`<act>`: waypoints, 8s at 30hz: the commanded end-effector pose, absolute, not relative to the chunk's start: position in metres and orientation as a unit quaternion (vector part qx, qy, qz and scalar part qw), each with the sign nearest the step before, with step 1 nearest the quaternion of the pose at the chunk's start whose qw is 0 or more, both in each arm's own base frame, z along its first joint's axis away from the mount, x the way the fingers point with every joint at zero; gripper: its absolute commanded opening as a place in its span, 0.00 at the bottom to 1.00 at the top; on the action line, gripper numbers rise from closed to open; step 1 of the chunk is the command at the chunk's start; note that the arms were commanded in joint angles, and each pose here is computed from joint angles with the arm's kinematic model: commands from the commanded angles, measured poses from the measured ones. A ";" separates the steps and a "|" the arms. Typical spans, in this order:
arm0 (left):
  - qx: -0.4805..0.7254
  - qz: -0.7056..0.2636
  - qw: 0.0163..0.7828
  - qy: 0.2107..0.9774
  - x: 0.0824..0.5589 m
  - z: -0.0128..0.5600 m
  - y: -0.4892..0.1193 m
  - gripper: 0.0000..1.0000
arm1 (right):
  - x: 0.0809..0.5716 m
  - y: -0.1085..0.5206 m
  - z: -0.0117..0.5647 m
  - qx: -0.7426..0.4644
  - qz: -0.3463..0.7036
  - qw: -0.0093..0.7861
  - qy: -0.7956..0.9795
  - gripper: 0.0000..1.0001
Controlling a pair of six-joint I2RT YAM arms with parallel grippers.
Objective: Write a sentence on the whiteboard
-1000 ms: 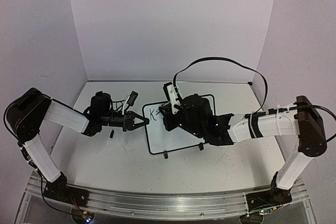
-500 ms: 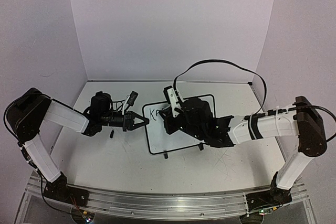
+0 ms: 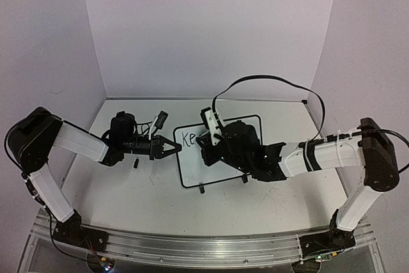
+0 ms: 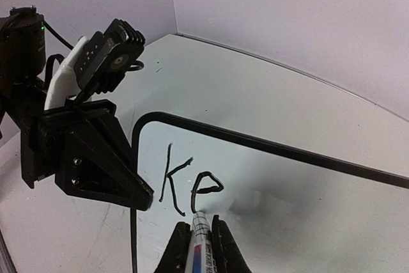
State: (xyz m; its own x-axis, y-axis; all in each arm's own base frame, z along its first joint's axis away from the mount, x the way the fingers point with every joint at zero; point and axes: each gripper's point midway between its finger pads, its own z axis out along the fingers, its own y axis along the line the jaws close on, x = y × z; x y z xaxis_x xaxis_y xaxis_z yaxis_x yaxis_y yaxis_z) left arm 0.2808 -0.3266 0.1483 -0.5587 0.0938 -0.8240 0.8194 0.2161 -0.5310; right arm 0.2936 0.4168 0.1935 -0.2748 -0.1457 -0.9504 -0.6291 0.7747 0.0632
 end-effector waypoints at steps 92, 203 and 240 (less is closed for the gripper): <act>0.353 -0.544 0.355 0.673 0.273 0.171 -0.327 0.00 | 0.320 0.391 0.240 -0.191 0.230 0.600 0.742 0.00; 0.352 -0.540 0.350 0.680 0.274 0.164 -0.327 0.00 | 0.319 0.379 0.245 -0.194 0.233 0.603 0.738 0.00; 0.352 -0.540 0.352 0.679 0.275 0.166 -0.327 0.00 | 0.311 0.372 0.205 -0.205 0.219 0.565 0.769 0.00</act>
